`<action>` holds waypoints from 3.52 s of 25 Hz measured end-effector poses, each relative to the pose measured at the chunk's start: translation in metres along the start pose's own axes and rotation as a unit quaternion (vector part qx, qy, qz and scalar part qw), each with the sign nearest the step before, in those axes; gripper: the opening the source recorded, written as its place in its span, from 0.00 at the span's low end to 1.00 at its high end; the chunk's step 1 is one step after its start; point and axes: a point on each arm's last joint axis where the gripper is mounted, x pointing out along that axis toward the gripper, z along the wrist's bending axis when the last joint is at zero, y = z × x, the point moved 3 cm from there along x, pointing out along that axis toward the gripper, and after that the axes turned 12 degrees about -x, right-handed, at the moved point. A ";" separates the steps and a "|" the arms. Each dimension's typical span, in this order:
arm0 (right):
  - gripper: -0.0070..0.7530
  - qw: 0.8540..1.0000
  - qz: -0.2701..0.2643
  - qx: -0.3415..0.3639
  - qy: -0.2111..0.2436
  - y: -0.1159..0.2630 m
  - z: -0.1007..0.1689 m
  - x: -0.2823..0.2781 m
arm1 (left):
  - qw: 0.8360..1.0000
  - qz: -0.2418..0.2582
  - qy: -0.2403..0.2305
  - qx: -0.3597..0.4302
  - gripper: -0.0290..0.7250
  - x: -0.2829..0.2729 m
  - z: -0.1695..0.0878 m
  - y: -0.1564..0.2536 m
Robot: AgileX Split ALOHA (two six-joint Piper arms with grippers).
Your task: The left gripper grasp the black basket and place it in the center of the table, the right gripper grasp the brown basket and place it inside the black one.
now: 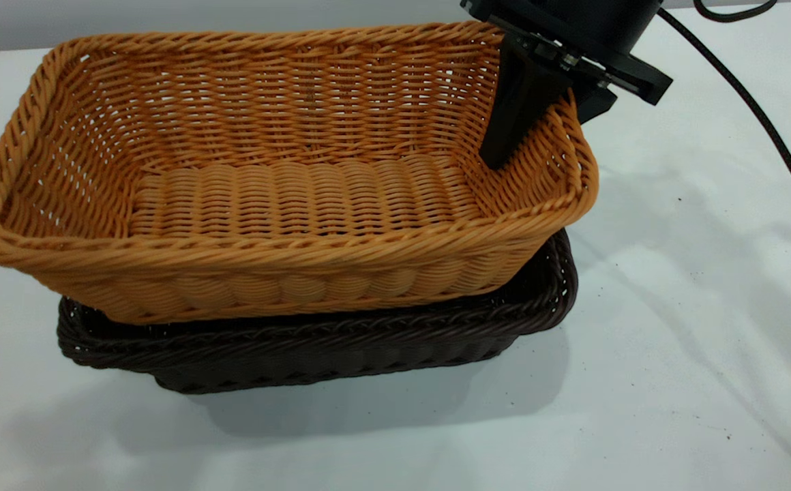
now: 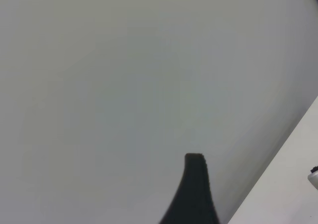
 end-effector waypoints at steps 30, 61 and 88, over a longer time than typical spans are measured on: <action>0.43 1.000 -0.014 -0.013 -0.010 -0.004 0.002 0.000 | 1.000 -0.005 -0.023 0.000 0.76 0.000 0.006 -0.001; 0.49 0.916 -0.204 -0.161 0.307 0.065 0.097 -0.218 | 0.996 -0.018 0.003 -0.092 0.57 -0.003 -0.001 -0.005; 0.01 0.703 -0.487 -0.164 0.492 0.358 0.196 -0.346 | 0.982 0.065 0.137 -0.117 0.04 -0.011 -0.034 0.010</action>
